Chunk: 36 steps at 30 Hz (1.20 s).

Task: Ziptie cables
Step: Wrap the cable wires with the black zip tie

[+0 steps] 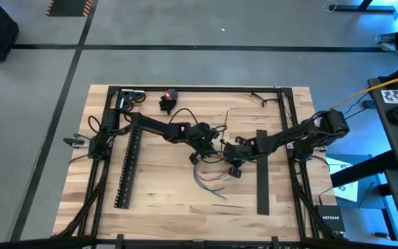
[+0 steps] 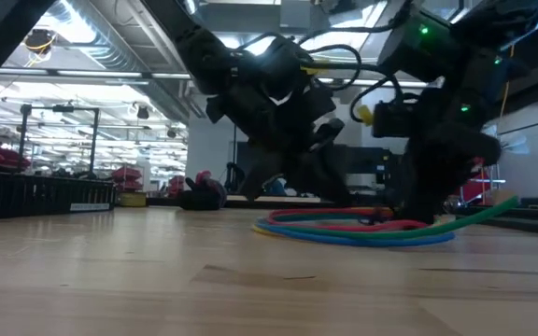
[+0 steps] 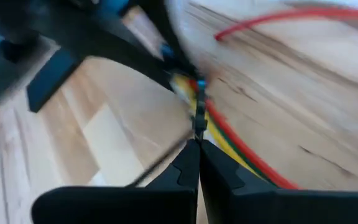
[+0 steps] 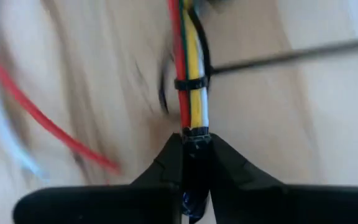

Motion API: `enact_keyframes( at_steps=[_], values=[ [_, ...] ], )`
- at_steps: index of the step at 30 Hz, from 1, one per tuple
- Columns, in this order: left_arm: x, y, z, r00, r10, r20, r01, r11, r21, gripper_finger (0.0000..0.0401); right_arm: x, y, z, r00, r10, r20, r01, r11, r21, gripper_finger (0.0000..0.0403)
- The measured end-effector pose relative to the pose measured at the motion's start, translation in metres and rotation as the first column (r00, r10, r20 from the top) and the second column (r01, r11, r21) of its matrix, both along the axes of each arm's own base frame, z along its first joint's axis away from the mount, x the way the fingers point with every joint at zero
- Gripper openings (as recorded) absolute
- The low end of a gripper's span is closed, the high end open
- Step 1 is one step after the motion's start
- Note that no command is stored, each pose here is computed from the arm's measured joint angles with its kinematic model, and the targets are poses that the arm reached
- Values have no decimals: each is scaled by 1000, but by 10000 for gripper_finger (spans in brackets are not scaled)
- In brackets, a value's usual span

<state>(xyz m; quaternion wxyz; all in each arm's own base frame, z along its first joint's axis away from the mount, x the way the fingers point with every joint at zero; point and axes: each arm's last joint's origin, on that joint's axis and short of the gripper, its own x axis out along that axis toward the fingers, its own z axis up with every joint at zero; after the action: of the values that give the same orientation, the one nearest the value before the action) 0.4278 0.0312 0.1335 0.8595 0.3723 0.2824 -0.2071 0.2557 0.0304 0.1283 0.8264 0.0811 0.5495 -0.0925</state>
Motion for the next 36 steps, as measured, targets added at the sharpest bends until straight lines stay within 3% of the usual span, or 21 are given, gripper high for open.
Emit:
enact_keyframes(
  at_steps=[4, 12, 14, 23, 28, 31, 33, 36],
  values=[
    [-2, -3, -3, 999, -23, -31, 24, 999, 45, 0, -14, -4, 19, 996, 25, -90, -33, 995, -91, 36],
    [-1, -3, 0, 1000, -6, -21, 7, 998, 63, 0, -38, -7, 62, 996, 40, -81, -49, 993, -108, 36],
    [-5, -3, -4, 998, 2, -68, 2, 998, 64, 1, -46, -9, 73, 995, 31, -94, -43, 991, -129, 36],
    [-6, -3, -7, 996, 9, -89, -3, 998, 66, 1, -56, -15, 129, 996, 0, 86, 13, 988, -155, 36],
    [-3, 0, 20, 985, 169, 25, -169, 985, 31, 0, -55, -19, 127, 997, -21, 81, 32, 989, -145, 36],
    [-6, 5, 40, 952, 302, 47, -297, 951, -87, 6, -53, -18, 126, 997, -17, 78, 28, 990, -141, 36],
    [-10, 11, 53, 918, 394, 39, -380, 905, -193, 16, -52, -18, 125, 997, -16, 71, 26, 990, -141, 36],
    [-15, 22, 67, 839, 544, -17, -508, 772, -383, 39, -51, -18, 125, 997, -17, 79, 28, 989, -148, 36]
  ],
)
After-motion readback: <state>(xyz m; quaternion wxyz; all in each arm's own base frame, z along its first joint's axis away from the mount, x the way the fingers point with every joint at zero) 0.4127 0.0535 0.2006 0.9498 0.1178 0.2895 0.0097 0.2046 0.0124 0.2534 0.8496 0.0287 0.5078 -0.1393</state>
